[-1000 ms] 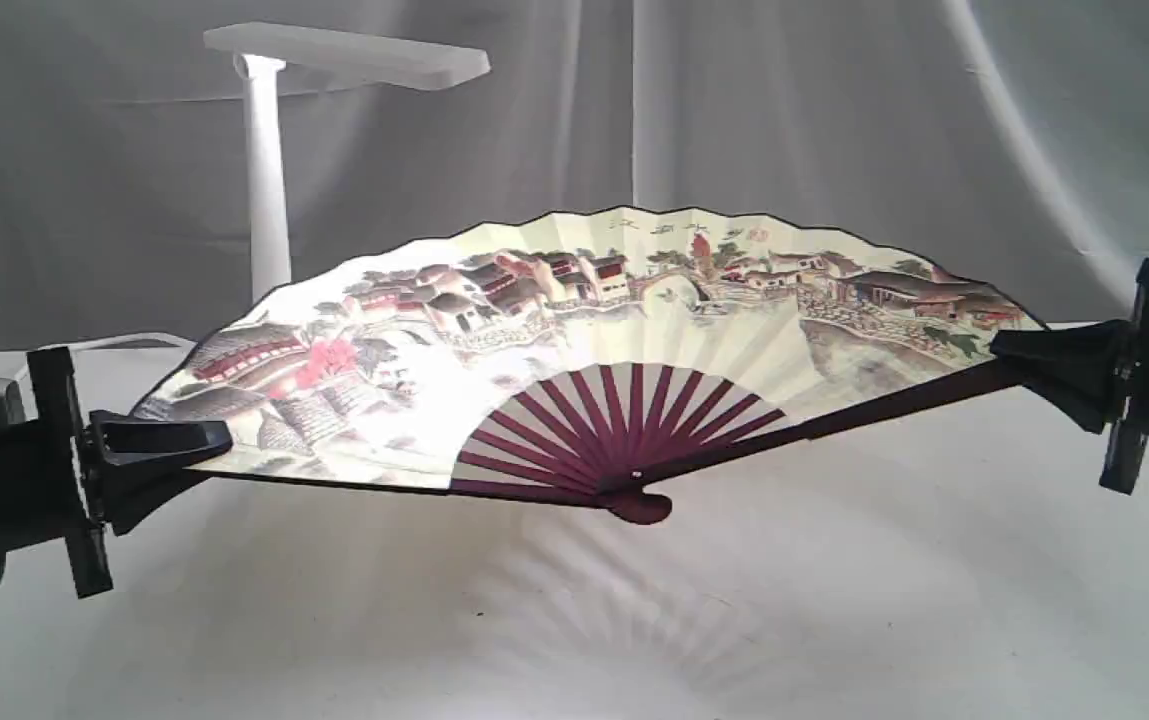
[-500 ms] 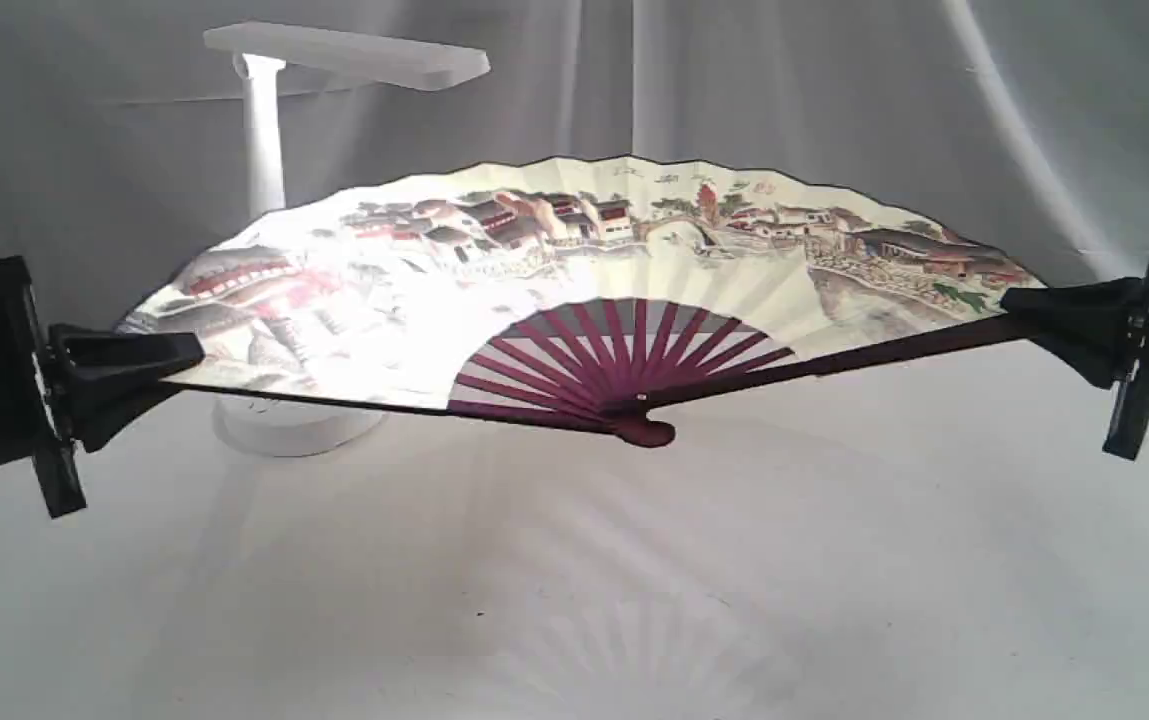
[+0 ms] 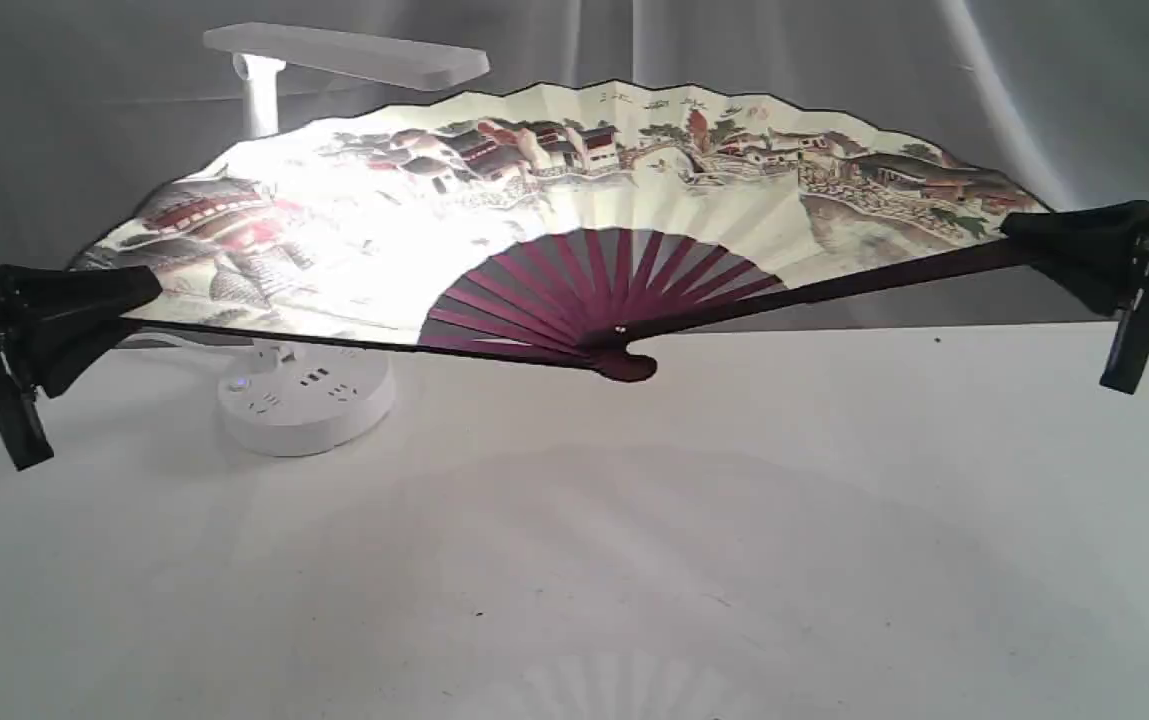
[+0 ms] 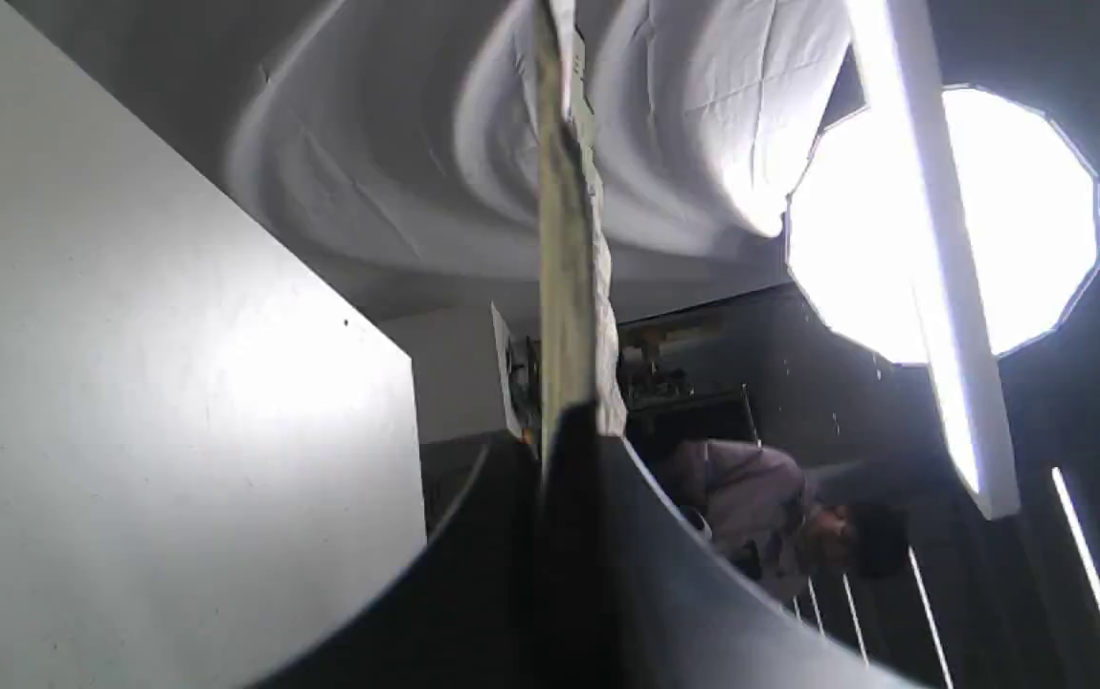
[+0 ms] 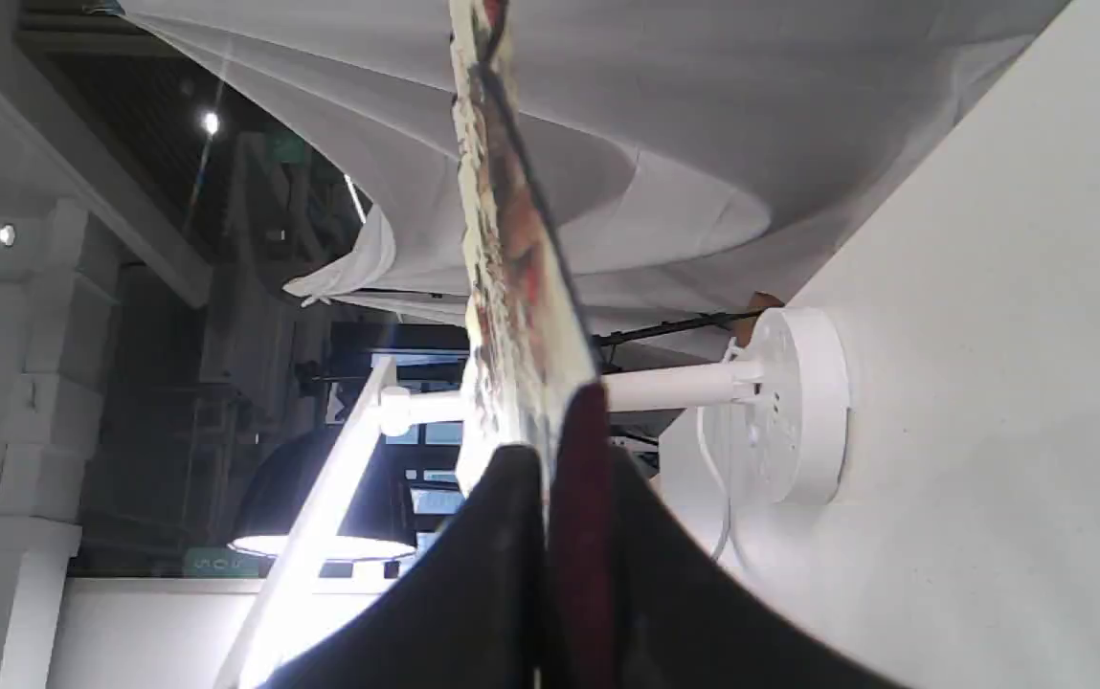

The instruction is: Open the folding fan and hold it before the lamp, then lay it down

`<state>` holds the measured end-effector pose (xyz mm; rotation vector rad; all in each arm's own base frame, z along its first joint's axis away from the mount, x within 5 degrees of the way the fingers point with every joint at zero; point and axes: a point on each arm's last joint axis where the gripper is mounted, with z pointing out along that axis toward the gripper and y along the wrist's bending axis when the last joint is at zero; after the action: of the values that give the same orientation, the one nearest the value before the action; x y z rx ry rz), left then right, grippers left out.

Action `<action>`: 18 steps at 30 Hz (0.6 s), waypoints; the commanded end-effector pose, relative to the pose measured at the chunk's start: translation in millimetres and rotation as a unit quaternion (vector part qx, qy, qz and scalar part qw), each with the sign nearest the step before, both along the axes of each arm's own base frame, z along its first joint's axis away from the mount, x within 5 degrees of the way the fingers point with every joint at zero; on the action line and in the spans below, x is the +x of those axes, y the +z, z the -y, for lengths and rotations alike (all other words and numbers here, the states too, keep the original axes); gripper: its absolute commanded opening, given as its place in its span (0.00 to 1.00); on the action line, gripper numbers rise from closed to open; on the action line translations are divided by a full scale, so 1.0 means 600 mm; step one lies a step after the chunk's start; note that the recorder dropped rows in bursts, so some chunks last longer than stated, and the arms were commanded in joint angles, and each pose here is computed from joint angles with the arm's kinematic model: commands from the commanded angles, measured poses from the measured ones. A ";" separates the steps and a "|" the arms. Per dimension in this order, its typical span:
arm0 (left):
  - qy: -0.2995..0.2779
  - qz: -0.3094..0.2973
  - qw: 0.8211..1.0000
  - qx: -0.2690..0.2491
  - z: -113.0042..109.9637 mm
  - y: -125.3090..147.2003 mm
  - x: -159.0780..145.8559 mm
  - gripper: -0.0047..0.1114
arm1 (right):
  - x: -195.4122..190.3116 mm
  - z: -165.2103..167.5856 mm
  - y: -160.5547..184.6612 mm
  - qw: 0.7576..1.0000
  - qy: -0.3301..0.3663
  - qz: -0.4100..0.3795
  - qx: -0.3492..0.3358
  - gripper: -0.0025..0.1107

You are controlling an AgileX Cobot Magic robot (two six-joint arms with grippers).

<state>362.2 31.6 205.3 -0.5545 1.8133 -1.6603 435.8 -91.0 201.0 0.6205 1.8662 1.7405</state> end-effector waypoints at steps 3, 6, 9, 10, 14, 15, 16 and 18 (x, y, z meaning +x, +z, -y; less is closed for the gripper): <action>0.066 -0.022 0.997 -0.038 -0.019 -0.002 -0.007 0.04 | 0.006 0.016 0.020 0.999 -0.050 -0.001 -0.002 0.02; 0.070 -0.017 0.996 -0.042 -0.019 0.005 -0.011 0.04 | 0.006 0.016 0.020 0.999 -0.050 -0.010 0.006 0.02; 0.072 -0.003 0.997 -0.040 -0.018 0.022 -0.015 0.04 | 0.005 0.018 0.020 0.998 -0.052 -0.019 0.014 0.02; 0.075 0.003 0.996 -0.042 -0.018 0.029 -0.016 0.04 | 0.005 0.018 0.020 0.998 -0.052 -0.023 0.018 0.02; 0.081 0.021 0.996 -0.044 -0.018 0.050 -0.020 0.04 | 0.003 0.017 0.031 0.998 -0.052 -0.019 0.018 0.02; 0.081 0.024 0.996 -0.043 -0.017 0.054 -0.022 0.04 | 0.003 0.017 0.034 0.998 -0.052 -0.016 0.017 0.02; 0.081 0.028 0.995 -0.043 -0.017 0.058 -0.023 0.04 | 0.001 0.016 0.039 0.998 -0.052 -0.013 0.016 0.02; 0.082 0.029 0.995 -0.043 -0.017 0.060 -0.023 0.04 | -0.001 0.015 0.048 0.999 -0.052 -0.007 0.013 0.02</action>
<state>346.8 29.0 232.9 -0.5623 1.7224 -1.6423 433.0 -86.9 218.8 0.6757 1.8637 1.7808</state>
